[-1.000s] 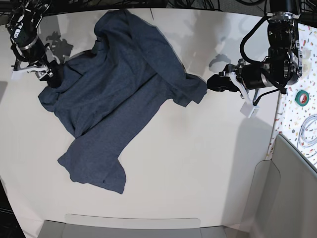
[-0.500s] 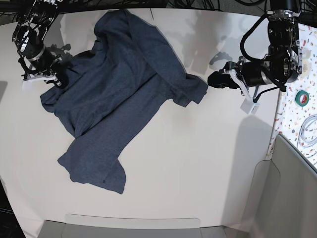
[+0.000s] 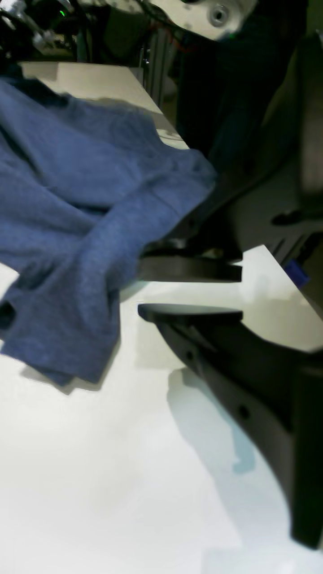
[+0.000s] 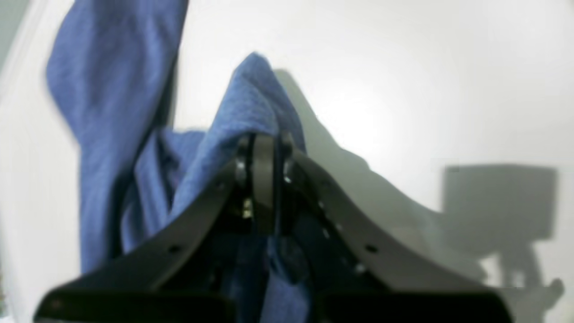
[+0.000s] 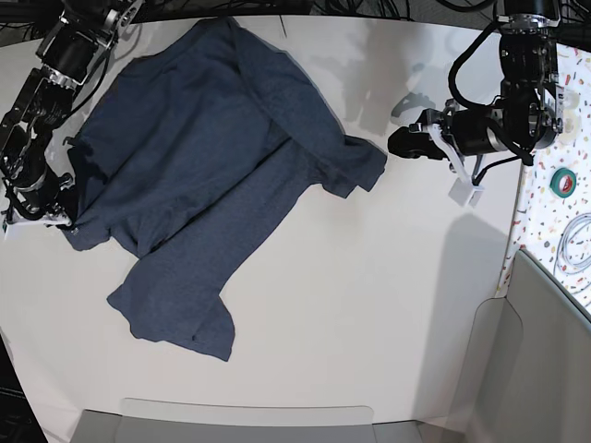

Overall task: Layout the t-shirt on the table in an organized manner, then fold the t-shirt properly
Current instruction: 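Regrasp the shirt side with the right gripper and drag it outward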

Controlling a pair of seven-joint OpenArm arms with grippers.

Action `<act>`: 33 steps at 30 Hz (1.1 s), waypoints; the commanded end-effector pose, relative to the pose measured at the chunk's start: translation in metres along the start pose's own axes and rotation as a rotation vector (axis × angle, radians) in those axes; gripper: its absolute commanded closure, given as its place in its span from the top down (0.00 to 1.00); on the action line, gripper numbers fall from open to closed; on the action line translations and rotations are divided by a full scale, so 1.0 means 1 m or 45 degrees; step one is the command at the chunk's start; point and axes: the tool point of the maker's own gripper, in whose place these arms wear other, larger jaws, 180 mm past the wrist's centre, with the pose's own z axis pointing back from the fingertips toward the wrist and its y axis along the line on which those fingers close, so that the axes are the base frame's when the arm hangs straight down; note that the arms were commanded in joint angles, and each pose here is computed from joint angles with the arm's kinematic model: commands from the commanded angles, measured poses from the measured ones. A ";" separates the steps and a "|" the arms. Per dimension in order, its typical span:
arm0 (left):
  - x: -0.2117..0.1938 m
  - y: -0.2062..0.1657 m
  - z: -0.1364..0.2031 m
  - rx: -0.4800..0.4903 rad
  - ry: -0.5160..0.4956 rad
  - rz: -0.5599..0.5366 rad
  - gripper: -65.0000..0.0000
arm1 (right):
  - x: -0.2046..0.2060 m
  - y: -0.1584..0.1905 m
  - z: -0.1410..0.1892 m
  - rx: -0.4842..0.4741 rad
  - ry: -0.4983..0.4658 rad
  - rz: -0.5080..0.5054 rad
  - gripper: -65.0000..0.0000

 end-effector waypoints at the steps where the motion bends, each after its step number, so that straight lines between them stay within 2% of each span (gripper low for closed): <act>1: 0.009 -0.004 0.006 -0.011 -0.030 -0.029 0.14 | 0.029 0.003 0.003 -0.019 -0.091 0.036 0.01; 4: 0.009 -0.004 0.006 -0.011 -0.030 -0.029 0.14 | 0.043 -0.002 -0.003 -0.119 -0.102 0.083 0.02; 6: 0.009 -0.004 0.006 -0.011 -0.030 -0.029 0.14 | 0.051 -0.004 -0.004 -0.156 -0.116 0.100 0.08; 10: 0.009 -0.004 0.006 -0.011 -0.030 -0.029 0.14 | 0.055 -0.003 0.001 -0.158 -0.135 0.105 0.40; 12: 0.010 -0.005 0.006 -0.011 -0.033 -0.032 0.14 | 0.062 -0.003 0.011 -0.163 -0.180 0.126 0.60; 14: 0.013 -0.003 0.008 -0.007 -0.048 -0.031 0.14 | 0.069 -0.016 0.028 -0.195 -0.242 0.115 0.75; 16: 0.022 0.000 0.018 0.016 -0.103 -0.033 0.14 | 0.080 -0.025 0.048 -0.223 -0.324 0.097 0.86; 18: 0.035 0.001 0.033 0.043 -0.183 -0.053 0.14 | 0.082 -0.036 0.069 -0.244 -0.382 0.080 0.90; 21: 0.050 -0.005 0.050 0.062 -0.275 -0.100 0.14 | 0.057 -0.033 0.084 -0.140 -0.332 -0.004 0.90; 24: 0.053 -0.010 0.054 0.061 -0.298 -0.127 0.14 | 0.012 -0.019 0.087 0.049 -0.210 -0.111 0.89; 26: 0.061 -0.015 0.054 0.048 -0.314 -0.151 0.11 | -0.021 -0.014 0.087 0.142 -0.120 -0.157 0.79; 29: 0.061 -0.022 0.047 0.025 -0.286 -0.174 0.07 | -0.062 -0.001 0.084 0.250 -0.016 -0.175 0.39; 31: 0.057 -0.025 0.042 0.014 -0.266 -0.181 0.07 | -0.083 0.001 0.083 0.252 0.035 -0.186 0.06; 32: 0.056 -0.027 0.039 0.007 -0.256 -0.185 0.07 | -0.091 0.000 0.083 0.242 0.058 -0.185 0.00; 33: 0.055 -0.028 0.038 0.002 -0.248 -0.187 0.06 | -0.095 0.001 0.083 0.243 0.077 -0.177 0.00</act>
